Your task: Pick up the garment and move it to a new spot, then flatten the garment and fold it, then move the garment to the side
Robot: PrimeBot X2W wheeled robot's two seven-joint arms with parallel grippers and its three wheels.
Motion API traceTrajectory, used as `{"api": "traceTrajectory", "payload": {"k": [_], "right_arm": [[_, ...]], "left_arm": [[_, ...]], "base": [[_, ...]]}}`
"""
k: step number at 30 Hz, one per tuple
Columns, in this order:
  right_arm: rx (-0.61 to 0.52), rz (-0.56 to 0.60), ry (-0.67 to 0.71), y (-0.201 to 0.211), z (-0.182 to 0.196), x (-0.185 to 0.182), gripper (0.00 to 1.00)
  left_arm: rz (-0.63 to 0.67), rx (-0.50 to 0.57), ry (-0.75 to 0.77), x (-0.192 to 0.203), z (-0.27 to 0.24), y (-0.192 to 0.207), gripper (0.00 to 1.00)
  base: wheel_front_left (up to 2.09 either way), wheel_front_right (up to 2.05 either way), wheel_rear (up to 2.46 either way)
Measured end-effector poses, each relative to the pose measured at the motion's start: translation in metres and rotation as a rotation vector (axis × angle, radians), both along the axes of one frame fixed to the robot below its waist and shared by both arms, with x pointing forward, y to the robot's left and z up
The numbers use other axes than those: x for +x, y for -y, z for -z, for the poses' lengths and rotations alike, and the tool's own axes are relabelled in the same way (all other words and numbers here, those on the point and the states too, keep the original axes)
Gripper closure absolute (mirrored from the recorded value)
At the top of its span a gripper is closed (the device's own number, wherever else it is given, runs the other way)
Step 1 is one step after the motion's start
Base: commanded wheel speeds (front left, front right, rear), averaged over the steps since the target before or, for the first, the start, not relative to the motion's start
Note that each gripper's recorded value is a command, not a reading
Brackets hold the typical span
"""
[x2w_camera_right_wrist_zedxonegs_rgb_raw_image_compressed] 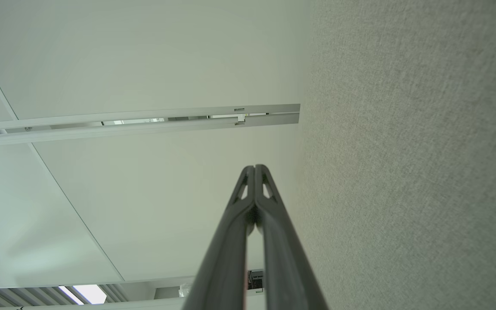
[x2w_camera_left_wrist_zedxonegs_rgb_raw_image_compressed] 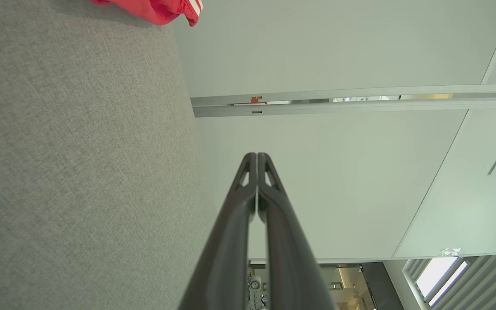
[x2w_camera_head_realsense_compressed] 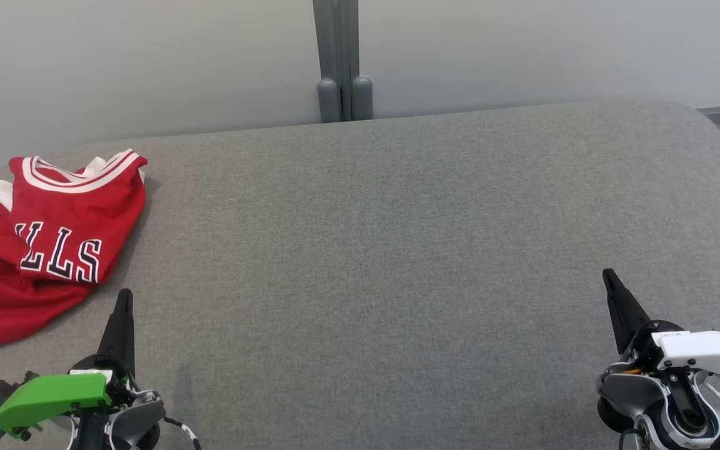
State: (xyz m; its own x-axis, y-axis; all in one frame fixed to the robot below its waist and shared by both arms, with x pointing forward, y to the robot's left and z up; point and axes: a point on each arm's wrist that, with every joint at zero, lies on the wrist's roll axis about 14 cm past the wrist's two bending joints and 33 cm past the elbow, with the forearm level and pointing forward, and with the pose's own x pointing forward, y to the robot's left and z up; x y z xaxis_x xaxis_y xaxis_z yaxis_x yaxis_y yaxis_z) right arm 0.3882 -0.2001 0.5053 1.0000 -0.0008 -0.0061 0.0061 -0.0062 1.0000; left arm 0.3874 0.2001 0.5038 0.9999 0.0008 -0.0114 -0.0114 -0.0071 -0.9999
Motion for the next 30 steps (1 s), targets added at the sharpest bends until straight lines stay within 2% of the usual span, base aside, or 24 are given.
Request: {"api": "traceTrajectory", "payload": {"k": [24, 25, 28, 29, 30], "right_arm": [[0.000, 0.000, 0.000, 0.000, 0.000, 0.000, 1.00], [0.001, 0.000, -0.002, 0.000, 0.001, 0.000, 0.00], [0.010, 0.000, -0.045, -0.002, 0.015, -0.006, 0.00], [0.012, 0.001, -0.060, -0.002, 0.020, -0.009, 1.00], [0.015, 0.002, -0.079, -0.002, 0.027, -0.012, 0.00]], "left_arm": [[0.000, 0.000, 0.000, 0.000, 0.000, 0.000, 1.00], [0.000, -0.001, -0.003, 0.000, 0.001, 0.000, 0.00], [-0.001, -0.009, -0.048, -0.007, 0.016, 0.001, 0.00], [-0.001, -0.012, -0.063, -0.009, 0.021, 0.002, 1.00], [-0.001, -0.014, -0.082, -0.012, 0.027, 0.003, 0.00]], "base": [[0.00, 0.00, 0.00], [0.00, 0.00, 0.00], [0.00, 0.00, 0.00], [0.00, 0.00, 0.00], [0.00, 0.00, 0.00]]}}
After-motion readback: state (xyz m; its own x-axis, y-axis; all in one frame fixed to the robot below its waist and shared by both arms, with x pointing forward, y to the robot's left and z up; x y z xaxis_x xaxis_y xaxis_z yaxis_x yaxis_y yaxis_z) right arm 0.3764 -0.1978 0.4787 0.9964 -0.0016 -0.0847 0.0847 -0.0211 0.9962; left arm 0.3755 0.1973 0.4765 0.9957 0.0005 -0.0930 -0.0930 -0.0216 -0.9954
